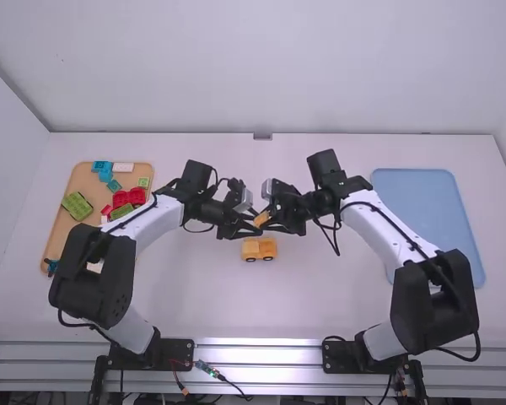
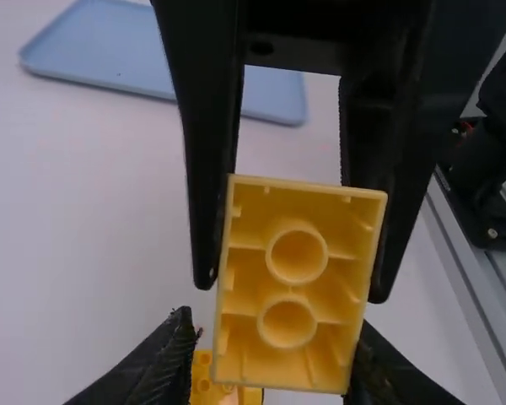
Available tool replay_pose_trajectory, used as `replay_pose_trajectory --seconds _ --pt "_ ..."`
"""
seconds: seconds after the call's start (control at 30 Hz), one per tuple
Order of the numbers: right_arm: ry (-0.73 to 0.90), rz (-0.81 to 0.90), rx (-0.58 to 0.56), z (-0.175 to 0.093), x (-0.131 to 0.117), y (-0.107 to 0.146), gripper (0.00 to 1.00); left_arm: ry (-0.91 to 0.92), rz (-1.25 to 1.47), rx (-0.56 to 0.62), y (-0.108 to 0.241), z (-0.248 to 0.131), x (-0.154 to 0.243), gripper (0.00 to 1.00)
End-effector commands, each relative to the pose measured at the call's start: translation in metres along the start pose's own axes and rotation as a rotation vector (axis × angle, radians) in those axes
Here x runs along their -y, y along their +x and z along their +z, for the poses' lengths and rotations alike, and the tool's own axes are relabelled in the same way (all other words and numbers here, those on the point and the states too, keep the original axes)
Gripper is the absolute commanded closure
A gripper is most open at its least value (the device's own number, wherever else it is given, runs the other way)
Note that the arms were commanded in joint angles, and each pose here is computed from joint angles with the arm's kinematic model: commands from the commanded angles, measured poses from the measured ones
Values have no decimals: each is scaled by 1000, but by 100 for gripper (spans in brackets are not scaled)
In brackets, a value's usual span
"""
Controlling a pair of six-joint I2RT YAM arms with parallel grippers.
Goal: Assemble lego blocks to make yellow taxi
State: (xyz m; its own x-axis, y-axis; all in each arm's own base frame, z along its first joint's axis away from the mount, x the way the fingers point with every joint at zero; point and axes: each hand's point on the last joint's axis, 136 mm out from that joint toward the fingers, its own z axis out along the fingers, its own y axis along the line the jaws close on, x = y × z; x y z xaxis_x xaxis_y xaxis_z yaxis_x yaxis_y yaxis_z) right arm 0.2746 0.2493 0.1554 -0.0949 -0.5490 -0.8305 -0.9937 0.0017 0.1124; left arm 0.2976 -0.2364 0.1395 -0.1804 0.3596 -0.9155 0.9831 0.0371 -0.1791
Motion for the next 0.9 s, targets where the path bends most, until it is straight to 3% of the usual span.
replay_pose_trajectory --seconds 0.0,0.17,0.23,0.5,0.73,0.87 --pt "14 -42 29 -9 0 -18 94 8 12 21 -6 -2 -1 63" --pt "14 -40 28 -9 0 -18 94 9 17 21 -7 -1 -1 65" --pt "13 -38 28 -9 0 -18 94 9 24 21 -7 -1 -1 52" --pt "3 -48 20 -9 -3 -15 94 8 27 25 -8 0 -2 43" --pt "3 -48 20 -9 -3 -15 94 39 38 58 -14 0 4 54" --pt "2 -48 21 -9 -3 -15 94 30 35 56 -13 -2 2 70"
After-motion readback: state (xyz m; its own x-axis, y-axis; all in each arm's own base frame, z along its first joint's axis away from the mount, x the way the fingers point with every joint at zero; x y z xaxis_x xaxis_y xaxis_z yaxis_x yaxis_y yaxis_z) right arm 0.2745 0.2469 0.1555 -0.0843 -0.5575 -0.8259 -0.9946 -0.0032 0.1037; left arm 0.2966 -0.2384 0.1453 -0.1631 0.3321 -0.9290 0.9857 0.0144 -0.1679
